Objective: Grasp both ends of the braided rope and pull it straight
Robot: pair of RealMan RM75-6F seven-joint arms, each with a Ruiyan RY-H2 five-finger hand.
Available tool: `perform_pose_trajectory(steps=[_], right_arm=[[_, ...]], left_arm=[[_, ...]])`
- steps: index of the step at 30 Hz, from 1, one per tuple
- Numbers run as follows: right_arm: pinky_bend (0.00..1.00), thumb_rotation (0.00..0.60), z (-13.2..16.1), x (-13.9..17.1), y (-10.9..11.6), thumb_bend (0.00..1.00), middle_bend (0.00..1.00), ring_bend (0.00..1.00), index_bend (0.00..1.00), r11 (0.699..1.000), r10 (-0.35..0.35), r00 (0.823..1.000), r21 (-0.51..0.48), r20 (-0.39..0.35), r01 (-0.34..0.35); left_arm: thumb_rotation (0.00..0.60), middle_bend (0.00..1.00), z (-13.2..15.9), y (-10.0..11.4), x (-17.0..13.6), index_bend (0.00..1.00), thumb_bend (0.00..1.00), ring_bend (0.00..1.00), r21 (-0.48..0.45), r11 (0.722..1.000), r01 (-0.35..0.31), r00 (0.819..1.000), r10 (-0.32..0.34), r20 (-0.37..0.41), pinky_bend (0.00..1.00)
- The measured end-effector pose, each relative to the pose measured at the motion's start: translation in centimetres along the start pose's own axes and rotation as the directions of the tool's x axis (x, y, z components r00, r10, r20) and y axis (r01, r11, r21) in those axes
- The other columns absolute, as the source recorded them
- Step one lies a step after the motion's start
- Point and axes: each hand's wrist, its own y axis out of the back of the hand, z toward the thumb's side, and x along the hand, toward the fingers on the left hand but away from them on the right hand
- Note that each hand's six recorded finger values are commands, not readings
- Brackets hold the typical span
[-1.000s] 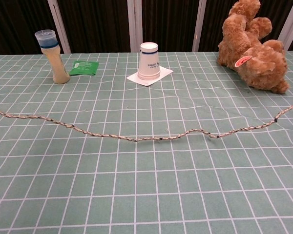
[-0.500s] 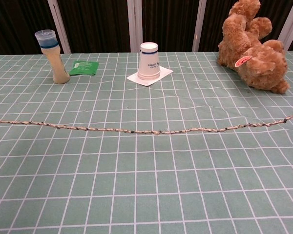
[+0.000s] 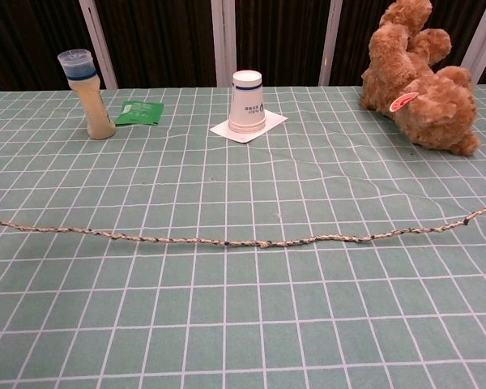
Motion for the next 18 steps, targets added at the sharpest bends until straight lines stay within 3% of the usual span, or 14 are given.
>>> perform_pose_trajectory(steps=[5, 11, 13, 18], right_arm=[[0.00, 0.600, -0.2, -0.2, -0.4, 0.48, 0.17, 0.00, 0.61, 1.000, 0.012, 1.000, 0.011, 0.004, -0.012], [0.00, 0.600, -0.5, -0.3, -0.7, 0.48, 0.16, 0.00, 0.52, 0.999, 0.030, 0.999, 0.028, 0.021, -0.030], [0.00, 0.600, -0.7, -0.3, -0.8, 0.48, 0.12, 0.00, 0.42, 0.999, 0.038, 0.999, 0.036, 0.028, -0.039], [0.00, 0.600, -0.8, -0.2, -0.9, 0.48, 0.00, 0.00, 0.04, 0.997, 0.057, 0.998, 0.053, 0.037, -0.058]], left_arm=[[0.600, 0.19, 0.0, -0.4, 0.0, 0.60, 0.54, 0.01, 0.026, 1.000, 0.003, 1.000, -0.003, -0.001, 0.00], [0.600, 0.17, -0.5, -0.7, 0.1, 0.56, 0.53, 0.00, 0.064, 0.998, 0.013, 1.000, -0.012, -0.019, 0.00], [0.600, 0.15, -0.7, -0.8, 0.2, 0.53, 0.50, 0.00, 0.075, 0.997, 0.019, 0.999, -0.017, -0.027, 0.00], [0.600, 0.06, -1.1, -0.8, 0.1, 0.38, 0.35, 0.00, 0.092, 0.995, 0.035, 0.999, -0.032, -0.041, 0.00]])
